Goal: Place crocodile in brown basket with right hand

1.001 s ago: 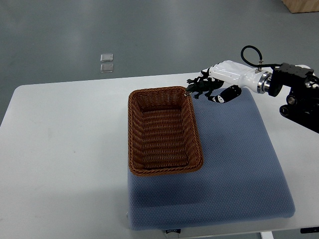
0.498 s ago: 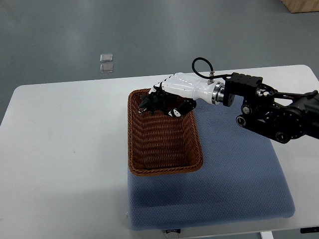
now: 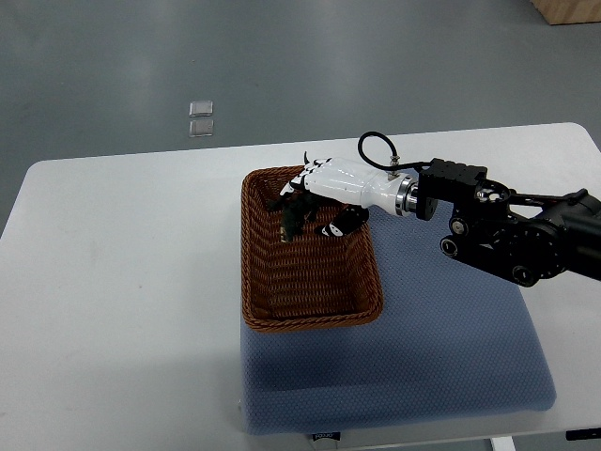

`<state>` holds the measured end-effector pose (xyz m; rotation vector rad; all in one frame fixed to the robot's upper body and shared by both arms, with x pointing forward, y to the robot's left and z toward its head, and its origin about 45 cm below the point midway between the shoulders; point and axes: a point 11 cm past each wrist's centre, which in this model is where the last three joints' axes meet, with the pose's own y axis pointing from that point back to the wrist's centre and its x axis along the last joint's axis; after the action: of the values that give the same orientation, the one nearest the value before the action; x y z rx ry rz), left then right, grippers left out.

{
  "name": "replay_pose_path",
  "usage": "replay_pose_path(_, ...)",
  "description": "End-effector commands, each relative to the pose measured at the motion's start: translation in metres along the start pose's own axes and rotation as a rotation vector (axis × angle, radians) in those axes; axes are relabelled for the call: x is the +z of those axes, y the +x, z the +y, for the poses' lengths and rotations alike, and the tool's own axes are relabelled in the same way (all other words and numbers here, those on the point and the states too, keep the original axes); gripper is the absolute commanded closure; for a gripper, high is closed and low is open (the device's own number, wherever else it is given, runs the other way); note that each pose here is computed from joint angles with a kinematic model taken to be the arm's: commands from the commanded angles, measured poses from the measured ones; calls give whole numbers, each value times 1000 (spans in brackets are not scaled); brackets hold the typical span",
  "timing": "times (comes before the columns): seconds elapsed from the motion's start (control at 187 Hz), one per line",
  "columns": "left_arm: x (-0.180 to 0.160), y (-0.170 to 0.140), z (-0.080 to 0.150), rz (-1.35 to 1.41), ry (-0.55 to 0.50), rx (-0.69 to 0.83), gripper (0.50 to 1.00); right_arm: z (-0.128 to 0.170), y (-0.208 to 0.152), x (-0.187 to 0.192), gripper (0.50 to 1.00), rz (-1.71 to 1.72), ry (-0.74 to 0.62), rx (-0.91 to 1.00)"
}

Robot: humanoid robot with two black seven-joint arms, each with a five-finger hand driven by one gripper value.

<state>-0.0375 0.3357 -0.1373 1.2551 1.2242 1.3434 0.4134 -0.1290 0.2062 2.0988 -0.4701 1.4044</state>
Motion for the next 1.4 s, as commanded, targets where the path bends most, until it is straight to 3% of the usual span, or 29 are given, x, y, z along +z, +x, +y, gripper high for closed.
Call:
replay_pose_path(0.0,0,0,0,0,0,0,500,1,-1,2,619,-5,-7,3)
replay_pose_path(0.466,0,0,0,0,0,0,500,15,30,22,609,-162,-71,164)
replay_pose_path(0.819,0,0,0,0,-1,0,500,64,77,78,609,-663,-154,345)
replay_pose_path(1.001,0,0,0,0,0,0,500,80,69,110,609,-988,-186,500)
replay_pose_path(1.183,0,0,0,0,-1,0,500,102,33,145,611,-1345,-235,654)
replay_pose_path(1.392,0,0,0,0,0,0,500,119,6,166,609,-1524,-285,764)
